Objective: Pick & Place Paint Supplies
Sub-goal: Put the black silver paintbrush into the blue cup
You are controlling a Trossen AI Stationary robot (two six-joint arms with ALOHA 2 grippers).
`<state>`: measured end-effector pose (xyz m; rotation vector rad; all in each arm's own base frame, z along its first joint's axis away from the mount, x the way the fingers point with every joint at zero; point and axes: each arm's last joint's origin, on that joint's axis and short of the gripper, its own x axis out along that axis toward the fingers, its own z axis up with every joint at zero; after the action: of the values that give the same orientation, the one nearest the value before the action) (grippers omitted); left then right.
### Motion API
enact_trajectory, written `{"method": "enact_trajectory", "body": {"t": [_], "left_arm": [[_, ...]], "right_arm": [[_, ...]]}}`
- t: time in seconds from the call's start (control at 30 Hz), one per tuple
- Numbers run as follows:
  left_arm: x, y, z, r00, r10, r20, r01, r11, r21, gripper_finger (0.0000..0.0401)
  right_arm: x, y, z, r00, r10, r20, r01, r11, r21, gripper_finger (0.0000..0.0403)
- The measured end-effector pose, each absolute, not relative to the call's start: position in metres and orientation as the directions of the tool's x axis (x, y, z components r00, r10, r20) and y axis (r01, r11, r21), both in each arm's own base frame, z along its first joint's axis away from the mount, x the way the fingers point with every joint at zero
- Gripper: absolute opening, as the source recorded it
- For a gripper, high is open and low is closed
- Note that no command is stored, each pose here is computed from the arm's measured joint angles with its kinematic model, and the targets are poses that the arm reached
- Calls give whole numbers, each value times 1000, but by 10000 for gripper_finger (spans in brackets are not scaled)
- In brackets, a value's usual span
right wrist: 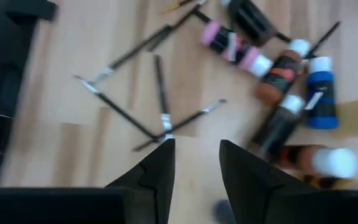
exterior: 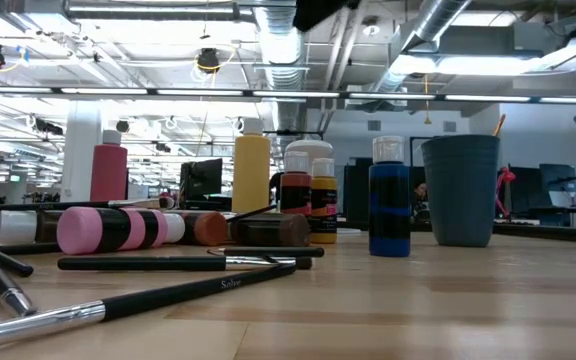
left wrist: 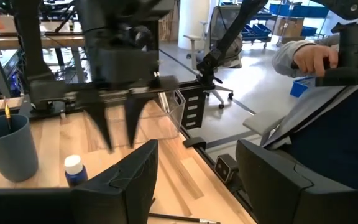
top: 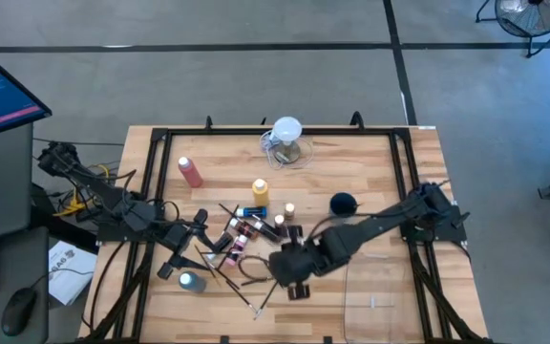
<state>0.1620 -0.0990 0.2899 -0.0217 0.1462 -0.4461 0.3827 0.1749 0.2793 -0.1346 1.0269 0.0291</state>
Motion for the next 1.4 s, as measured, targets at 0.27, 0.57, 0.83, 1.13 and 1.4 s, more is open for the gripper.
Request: {"method": "enact_trajectory", "body": {"t": [0.27, 0.57, 0.83, 1.13, 1.4], "left_arm": [[163, -96, 292, 935, -336, -112, 324, 939, -113, 204], [158, -90, 303, 952, -306, -33, 298, 944, -144, 204], [150, -83, 311, 953, -303, 22, 303, 939, -163, 204], [150, -83, 311, 953, -302, 25, 303, 942, -143, 204], [150, -83, 311, 952, -304, 25, 304, 941, -149, 204]], "right_arm": [[376, 191, 276, 499, 5, -867, 163, 982, 99, 118], [383, 199, 261, 442, 147, -885, 313, 899, 305, 118], [410, 208, 214, 332, 334, -882, 346, 827, 443, 118], [417, 196, 201, 298, 309, -903, 392, 823, 411, 117], [419, 183, 199, 318, 200, -927, 415, 850, 325, 84]]}}
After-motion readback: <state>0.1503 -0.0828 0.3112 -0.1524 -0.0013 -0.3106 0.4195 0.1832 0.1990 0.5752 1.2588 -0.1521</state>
